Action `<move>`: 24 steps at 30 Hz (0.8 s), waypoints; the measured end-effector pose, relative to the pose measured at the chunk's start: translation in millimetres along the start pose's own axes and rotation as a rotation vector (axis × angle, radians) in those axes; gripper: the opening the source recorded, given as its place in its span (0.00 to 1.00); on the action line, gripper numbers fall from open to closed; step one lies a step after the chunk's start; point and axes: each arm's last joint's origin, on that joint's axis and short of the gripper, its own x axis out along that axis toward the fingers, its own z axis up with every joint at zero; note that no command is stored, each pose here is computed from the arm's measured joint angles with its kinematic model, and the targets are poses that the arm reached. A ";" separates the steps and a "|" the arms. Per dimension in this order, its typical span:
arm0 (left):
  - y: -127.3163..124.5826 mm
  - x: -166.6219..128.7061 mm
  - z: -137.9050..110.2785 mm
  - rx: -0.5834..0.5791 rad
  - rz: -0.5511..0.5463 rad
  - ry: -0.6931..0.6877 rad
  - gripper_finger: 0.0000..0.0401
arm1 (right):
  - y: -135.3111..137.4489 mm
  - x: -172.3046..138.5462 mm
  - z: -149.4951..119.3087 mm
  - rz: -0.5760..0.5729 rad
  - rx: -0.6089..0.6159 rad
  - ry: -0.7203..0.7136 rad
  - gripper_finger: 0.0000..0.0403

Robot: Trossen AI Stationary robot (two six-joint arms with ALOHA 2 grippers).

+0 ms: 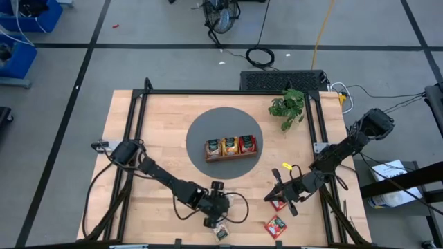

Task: Pick & Place Tea
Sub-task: Put the brown tea bag into the left section of the wooden organizer

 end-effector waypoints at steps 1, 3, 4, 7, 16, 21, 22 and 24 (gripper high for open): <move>-0.2 -0.9 0.4 -0.001 -0.014 0.002 0.45 | 0.0 0.0 -0.3 -0.002 0.005 0.003 0.01; -2.6 -2.1 0.8 -0.003 -0.035 -0.001 0.45 | -0.4 0.0 -0.4 -0.013 0.007 0.005 0.01; -4.7 -3.0 0.8 -0.003 -0.044 -0.002 0.45 | -0.9 0.0 -0.6 -0.032 0.006 0.009 0.01; -10.2 -4.4 0.0 -0.002 -0.059 -0.005 0.45 | -2.5 -0.1 -1.4 -0.089 0.005 0.021 0.01; -12.7 -5.3 -0.4 -0.006 -0.061 -0.006 0.45 | -2.4 -0.3 -1.5 -0.100 0.013 0.023 0.01; -7.6 -4.6 0.8 -0.017 -0.053 -0.005 0.45 | -2.3 -0.3 -1.7 -0.098 0.004 0.026 0.01; -7.6 -4.6 0.8 -0.019 -0.052 -0.005 0.45 | -2.3 -0.3 -1.8 -0.098 -0.006 0.027 0.01; -8.0 -4.8 0.6 -0.020 -0.053 -0.003 0.45 | -3.4 0.0 -1.5 -0.102 -0.034 0.025 0.01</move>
